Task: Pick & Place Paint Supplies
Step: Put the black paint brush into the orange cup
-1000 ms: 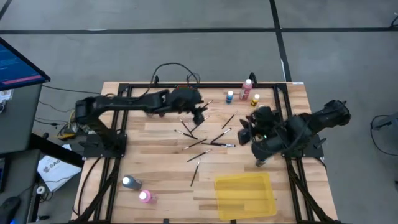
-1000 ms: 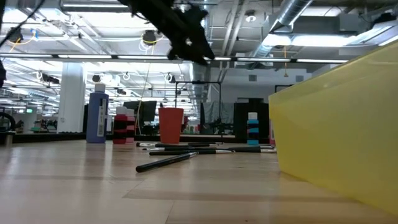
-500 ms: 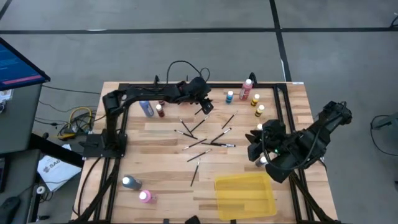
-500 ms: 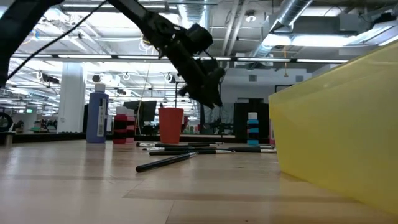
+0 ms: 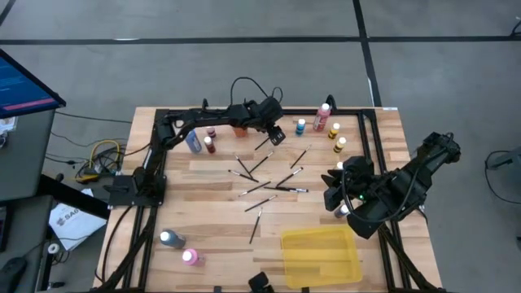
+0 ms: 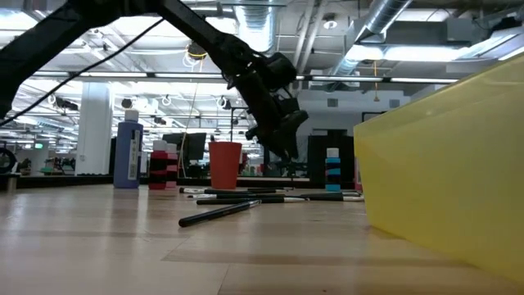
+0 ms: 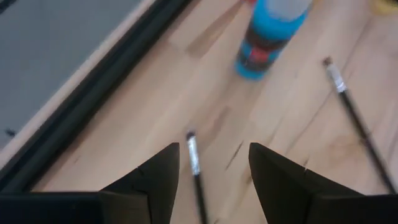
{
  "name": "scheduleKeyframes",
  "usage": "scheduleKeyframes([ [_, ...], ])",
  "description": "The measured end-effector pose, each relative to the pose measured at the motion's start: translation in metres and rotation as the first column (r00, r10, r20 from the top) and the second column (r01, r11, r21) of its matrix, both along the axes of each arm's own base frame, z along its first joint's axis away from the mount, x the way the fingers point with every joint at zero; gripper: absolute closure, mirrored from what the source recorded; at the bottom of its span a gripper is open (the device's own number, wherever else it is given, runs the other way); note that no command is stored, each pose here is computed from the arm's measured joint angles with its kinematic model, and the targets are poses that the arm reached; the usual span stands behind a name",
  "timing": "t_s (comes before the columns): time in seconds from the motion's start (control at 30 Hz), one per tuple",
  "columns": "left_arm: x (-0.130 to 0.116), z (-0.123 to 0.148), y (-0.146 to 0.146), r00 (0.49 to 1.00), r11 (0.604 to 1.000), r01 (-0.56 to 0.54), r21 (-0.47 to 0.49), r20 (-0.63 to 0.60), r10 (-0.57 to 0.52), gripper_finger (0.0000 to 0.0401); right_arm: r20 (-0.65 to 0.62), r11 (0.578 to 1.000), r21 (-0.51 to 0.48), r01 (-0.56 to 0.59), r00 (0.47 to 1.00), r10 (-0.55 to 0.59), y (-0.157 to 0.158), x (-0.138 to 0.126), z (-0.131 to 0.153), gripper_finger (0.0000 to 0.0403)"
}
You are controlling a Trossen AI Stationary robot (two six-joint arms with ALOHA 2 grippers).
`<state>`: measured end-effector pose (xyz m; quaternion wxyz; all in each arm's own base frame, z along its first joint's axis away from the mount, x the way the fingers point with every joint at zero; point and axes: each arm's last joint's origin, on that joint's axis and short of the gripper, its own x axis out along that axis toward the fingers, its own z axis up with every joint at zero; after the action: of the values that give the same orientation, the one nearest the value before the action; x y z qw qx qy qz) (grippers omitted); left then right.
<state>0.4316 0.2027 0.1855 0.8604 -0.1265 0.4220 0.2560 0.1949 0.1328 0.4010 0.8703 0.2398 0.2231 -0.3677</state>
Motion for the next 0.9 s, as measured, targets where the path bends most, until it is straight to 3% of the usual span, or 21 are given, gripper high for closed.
scheduleKeyframes([
  [0.17, -0.009, -0.007, 0.003, 0.998, 0.995, -0.024, -0.101, -0.066, 0.018, 0.0214, 0.000, 1.000, -0.001, 0.000, 1.000, 0.000, 0.000, 0.000, 0.000, 0.0281],
  [0.63, -0.008, -0.008, -0.005, 0.987, 0.995, 0.084, -0.051, -0.133, -0.091, 0.0214, 0.005, 0.999, -0.035, -0.006, 1.000, 0.006, -0.001, 0.000, 0.001, 0.0281],
  [0.9, -0.013, -0.023, -0.005, 0.959, 0.981, 0.166, -0.102, -0.216, -0.184, 0.0214, 0.009, 1.000, -0.031, -0.001, 1.000, 0.001, -0.001, 0.001, 0.001, 0.0281],
])
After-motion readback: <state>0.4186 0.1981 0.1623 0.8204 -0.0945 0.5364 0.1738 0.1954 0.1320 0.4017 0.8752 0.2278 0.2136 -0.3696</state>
